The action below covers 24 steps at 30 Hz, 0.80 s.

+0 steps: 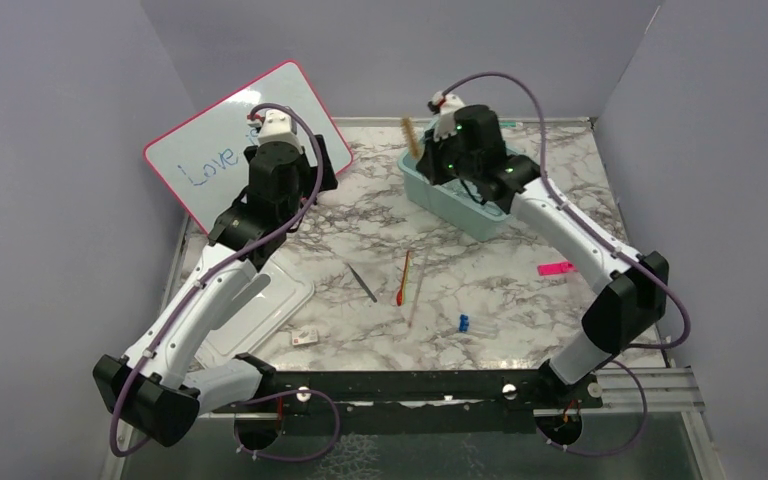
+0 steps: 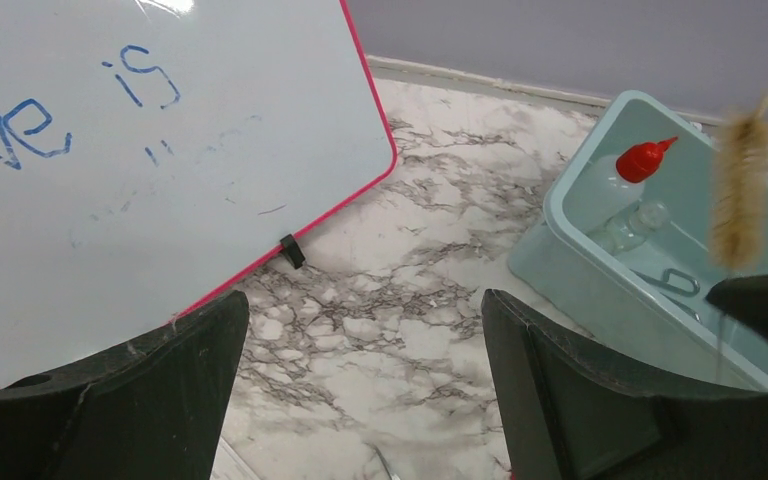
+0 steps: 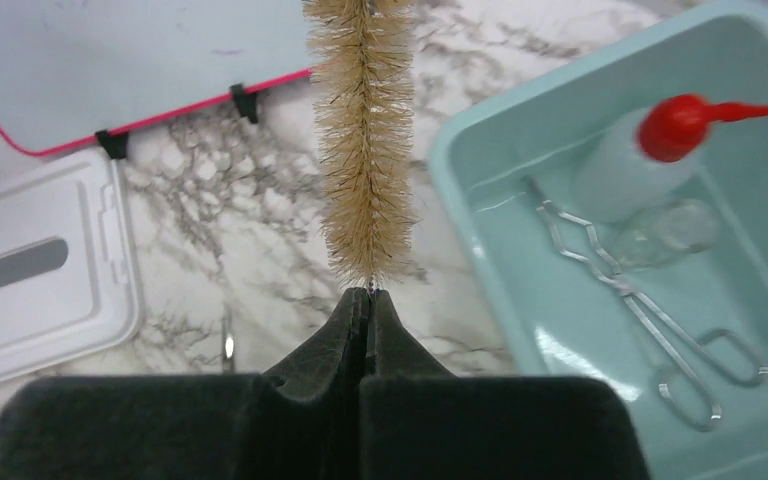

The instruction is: Organize the chemistry lab equipment

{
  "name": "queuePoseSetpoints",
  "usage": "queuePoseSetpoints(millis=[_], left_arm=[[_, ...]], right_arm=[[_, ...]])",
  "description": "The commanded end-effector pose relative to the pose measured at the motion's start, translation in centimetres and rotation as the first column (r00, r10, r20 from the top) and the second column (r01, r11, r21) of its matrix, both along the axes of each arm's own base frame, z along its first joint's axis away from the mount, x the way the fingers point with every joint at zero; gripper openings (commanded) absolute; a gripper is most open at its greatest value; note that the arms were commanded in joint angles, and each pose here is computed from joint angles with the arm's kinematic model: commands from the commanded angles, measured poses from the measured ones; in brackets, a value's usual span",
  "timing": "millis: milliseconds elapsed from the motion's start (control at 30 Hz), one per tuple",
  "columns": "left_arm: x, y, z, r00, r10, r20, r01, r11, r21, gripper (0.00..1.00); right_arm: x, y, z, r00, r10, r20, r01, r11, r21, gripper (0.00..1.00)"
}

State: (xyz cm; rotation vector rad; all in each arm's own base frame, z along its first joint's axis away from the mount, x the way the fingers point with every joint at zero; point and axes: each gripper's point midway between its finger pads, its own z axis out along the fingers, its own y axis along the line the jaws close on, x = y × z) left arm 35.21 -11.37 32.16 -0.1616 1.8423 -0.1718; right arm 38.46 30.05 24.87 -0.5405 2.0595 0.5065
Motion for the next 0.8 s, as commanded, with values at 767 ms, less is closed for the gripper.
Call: queuePoseSetpoints(millis=[767], left_arm=[[3.3,-4.7,-6.8,0.977,-0.136,-0.167,0.114,0.985,-0.132,0.9]], right_arm=[[6.4,-12.5,-8.1,0.961,0.245,-0.132,-0.264,0.952,-0.157,0.01]])
